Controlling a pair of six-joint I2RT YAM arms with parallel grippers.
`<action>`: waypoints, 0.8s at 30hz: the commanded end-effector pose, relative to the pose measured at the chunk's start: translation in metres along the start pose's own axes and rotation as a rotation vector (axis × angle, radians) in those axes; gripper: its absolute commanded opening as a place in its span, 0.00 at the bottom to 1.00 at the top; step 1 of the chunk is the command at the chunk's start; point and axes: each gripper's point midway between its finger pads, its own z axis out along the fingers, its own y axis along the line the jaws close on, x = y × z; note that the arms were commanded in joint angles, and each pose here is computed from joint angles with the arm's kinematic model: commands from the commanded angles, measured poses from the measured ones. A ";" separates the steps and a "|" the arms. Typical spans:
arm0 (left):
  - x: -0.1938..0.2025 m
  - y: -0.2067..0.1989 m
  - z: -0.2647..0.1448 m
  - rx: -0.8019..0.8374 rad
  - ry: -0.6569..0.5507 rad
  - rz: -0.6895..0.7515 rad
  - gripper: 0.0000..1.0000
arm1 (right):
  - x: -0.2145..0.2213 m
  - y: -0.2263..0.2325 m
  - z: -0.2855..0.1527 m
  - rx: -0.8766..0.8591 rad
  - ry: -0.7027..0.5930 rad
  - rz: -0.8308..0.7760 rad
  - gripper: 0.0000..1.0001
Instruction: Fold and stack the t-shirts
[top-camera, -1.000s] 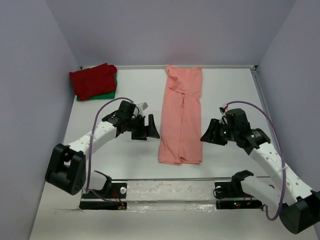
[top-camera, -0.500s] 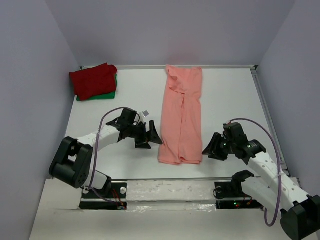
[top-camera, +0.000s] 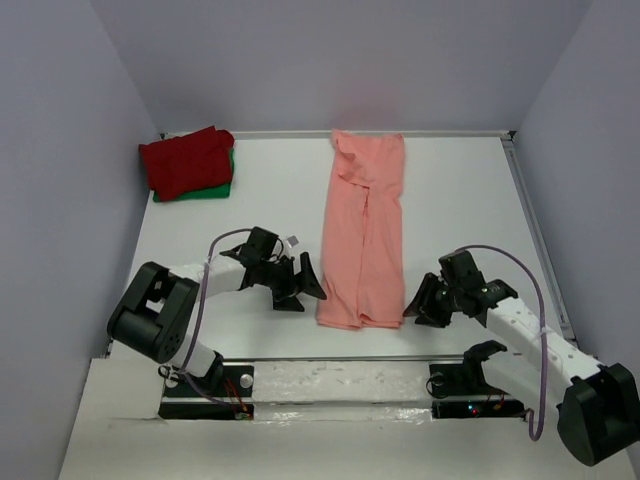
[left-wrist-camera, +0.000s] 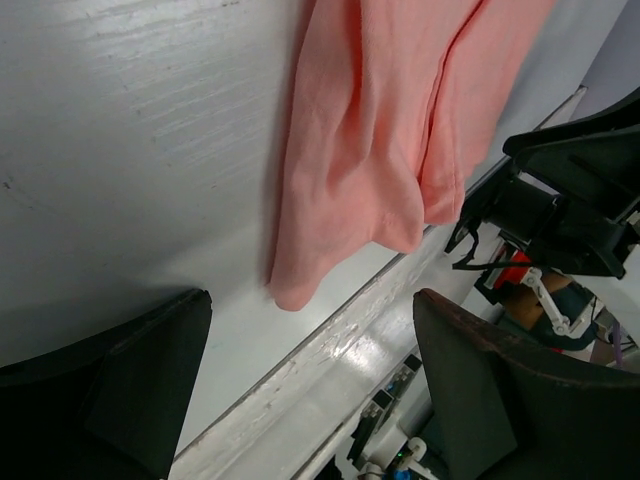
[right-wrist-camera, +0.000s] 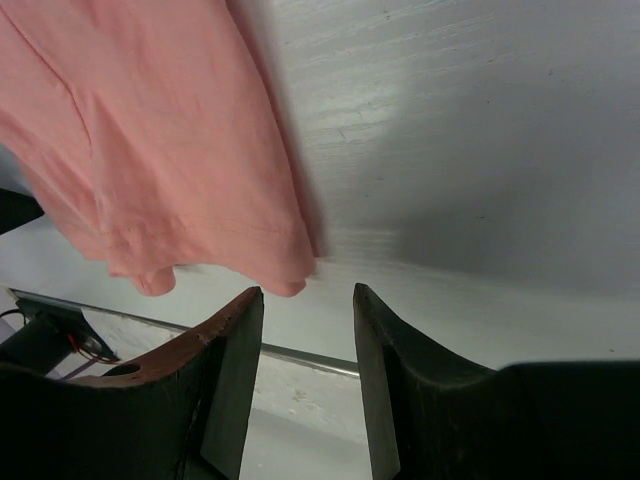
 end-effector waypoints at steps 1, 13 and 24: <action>0.009 -0.007 0.007 0.046 0.042 -0.009 0.95 | -0.015 0.009 0.007 -0.027 -0.059 -0.031 0.47; 0.022 -0.008 0.024 0.060 0.106 -0.028 0.92 | -0.012 0.012 0.021 -0.043 -0.022 -0.025 0.46; 0.034 -0.005 0.026 0.031 0.125 -0.050 0.88 | -0.004 0.022 0.021 -0.047 -0.005 -0.057 0.46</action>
